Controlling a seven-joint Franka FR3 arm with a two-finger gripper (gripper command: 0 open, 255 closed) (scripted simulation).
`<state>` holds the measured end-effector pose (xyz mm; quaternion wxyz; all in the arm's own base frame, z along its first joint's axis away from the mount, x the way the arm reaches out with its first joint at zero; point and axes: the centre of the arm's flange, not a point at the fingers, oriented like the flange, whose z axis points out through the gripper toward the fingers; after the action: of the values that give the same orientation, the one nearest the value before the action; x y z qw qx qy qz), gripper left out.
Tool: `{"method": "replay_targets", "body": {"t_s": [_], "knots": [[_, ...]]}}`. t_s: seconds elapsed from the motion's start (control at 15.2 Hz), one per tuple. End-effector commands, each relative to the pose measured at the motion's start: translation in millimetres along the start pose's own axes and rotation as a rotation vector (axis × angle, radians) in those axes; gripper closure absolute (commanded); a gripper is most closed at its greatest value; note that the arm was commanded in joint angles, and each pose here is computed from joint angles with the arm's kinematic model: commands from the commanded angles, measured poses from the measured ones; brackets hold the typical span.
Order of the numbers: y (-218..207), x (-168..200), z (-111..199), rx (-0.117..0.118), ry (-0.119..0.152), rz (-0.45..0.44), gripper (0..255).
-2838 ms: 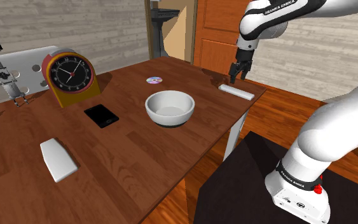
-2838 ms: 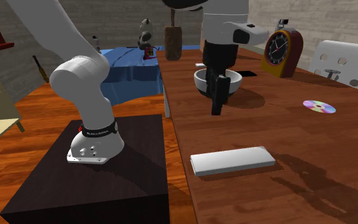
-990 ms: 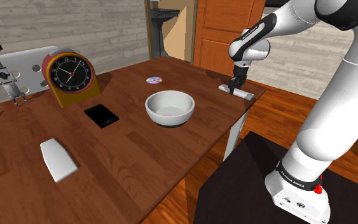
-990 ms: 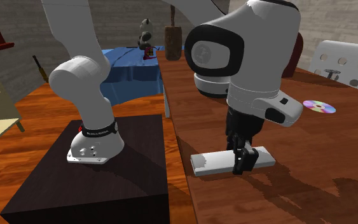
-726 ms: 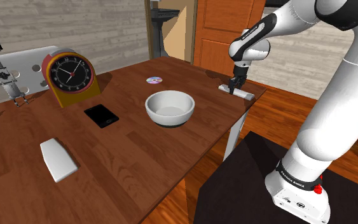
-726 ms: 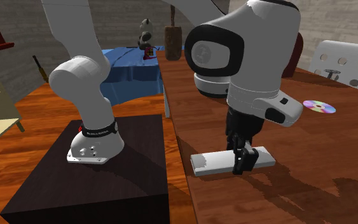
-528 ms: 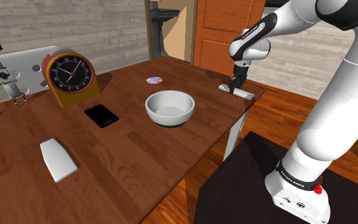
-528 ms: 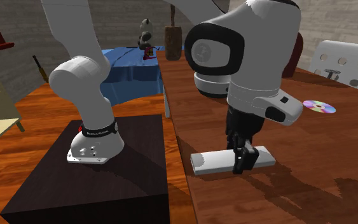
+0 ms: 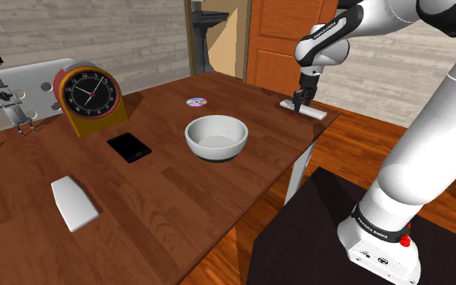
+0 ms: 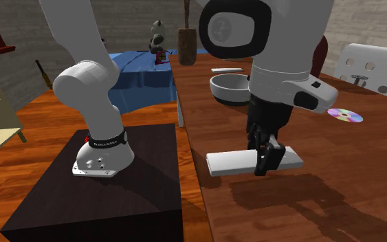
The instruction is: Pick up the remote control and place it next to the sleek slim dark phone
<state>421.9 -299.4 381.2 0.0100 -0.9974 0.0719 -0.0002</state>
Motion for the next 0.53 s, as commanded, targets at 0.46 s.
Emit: {"method": "replay_targets", "body": {"t_s": [0.46], "knots": [[-1.0,0.1,-46.7,0.0,0.0,0.0,255]]}}
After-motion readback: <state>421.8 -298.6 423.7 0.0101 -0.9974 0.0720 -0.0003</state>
